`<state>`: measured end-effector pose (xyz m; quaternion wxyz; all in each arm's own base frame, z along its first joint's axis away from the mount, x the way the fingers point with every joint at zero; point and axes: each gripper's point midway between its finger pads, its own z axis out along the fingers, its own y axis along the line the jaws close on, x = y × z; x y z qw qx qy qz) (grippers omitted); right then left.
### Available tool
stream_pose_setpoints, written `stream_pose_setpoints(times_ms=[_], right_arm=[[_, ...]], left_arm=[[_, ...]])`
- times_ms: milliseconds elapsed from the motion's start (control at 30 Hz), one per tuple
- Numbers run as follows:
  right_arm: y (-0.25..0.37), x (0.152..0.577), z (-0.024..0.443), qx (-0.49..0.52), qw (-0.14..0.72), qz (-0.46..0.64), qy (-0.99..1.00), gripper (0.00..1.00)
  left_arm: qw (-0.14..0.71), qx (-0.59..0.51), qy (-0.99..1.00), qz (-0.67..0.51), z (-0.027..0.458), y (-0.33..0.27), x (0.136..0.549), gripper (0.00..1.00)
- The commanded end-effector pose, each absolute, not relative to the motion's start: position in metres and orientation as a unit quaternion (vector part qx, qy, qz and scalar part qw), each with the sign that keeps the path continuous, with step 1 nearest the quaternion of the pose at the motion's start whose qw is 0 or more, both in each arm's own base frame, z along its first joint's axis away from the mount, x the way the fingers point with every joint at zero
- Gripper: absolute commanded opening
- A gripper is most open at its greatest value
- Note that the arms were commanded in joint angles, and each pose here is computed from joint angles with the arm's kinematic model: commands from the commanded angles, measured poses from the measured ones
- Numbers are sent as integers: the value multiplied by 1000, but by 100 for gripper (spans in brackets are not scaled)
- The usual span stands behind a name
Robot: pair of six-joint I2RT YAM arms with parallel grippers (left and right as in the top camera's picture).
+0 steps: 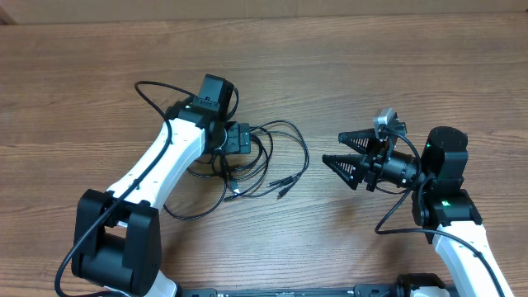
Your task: Untangle cables
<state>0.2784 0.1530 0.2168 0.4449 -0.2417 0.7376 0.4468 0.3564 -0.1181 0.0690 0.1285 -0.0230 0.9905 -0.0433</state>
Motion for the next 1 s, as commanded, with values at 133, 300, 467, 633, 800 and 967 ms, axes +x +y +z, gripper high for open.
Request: stream_pose_setpoints(times_ms=[133,300,467,633,800,967], right_arm=[[153,279,222,-244,451,444,735,79],[153,279,222,-244,450,444,735,79],[153,279,222,-244,450,444,735,77],[153,279,222,-244,450,444,735,76],[153,279,221,-244,450,444,735,75],[153,279,221,-242,448,445,737,75]], left_arm=[[112,-18,994,-6,47,-113,353,100],[75,-15,997,-15,19,-120,349,100],[77,-15,997,-23,13,-124,353,93],[80,-14,996,-30,14,-127,355,67],[80,-14,996,-30,14,-127,354,63],[80,-14,996,-28,13,-126,355,67]])
